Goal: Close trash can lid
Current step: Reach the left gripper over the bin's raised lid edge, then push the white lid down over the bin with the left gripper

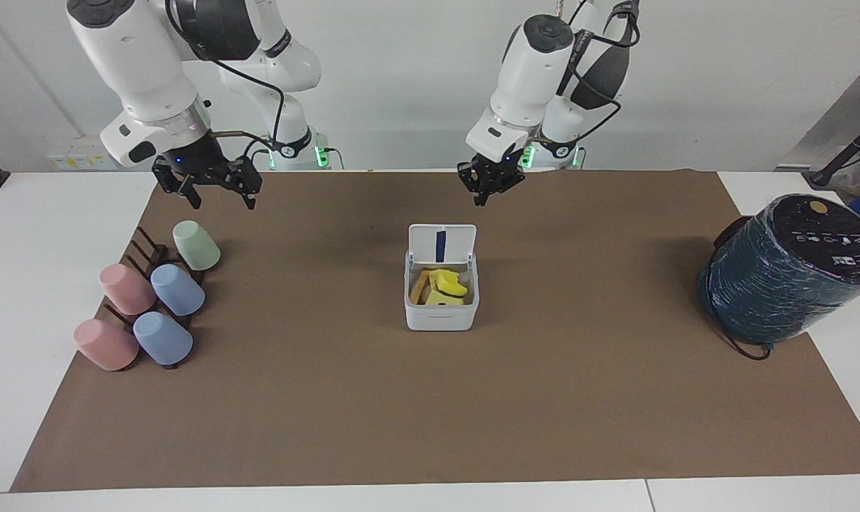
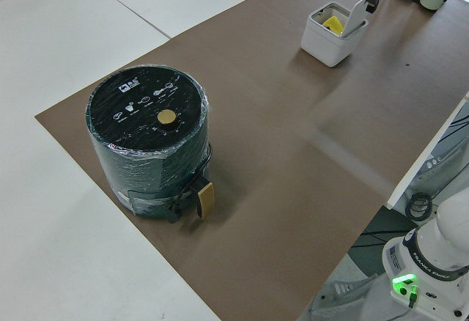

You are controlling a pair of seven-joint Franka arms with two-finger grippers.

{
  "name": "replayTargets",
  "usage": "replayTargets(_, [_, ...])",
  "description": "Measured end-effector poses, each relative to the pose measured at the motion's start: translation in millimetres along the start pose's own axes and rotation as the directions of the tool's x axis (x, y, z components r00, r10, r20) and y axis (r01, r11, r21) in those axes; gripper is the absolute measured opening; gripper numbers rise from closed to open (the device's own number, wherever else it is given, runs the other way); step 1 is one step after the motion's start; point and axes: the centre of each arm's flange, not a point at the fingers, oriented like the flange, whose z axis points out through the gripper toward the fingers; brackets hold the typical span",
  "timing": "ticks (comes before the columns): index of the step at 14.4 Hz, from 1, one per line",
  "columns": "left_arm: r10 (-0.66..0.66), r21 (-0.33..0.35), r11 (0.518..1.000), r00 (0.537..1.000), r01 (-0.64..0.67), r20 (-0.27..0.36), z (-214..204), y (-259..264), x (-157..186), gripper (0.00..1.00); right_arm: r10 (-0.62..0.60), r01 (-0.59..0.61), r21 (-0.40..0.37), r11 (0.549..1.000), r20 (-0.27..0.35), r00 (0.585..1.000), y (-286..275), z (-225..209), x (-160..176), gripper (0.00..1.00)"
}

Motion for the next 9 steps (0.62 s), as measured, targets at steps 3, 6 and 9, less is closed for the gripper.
replayTargets(3, [-0.022, -0.051, 0.999, 0.999, 0.020, -0.045, 18, 10, 7, 0.09, 0.000, 0.000, 0.000, 1.000, 0.000, 1.000, 0, 0, 0, 1.00])
replayTargets(6, [-0.048, -0.100, 0.994, 0.994, 0.038, -0.097, 34, 14, 23, 0.09, 0.000, 0.000, 0.000, 1.000, 0.000, 1.000, 0, 0, 0, 1.00])
replayTargets(9, [-0.086, -0.156, 0.986, 0.984, 0.062, -0.154, 49, 14, 42, 0.09, 0.000, 0.000, 0.000, 1.000, 0.000, 1.000, 0, 0, 0, 1.00])
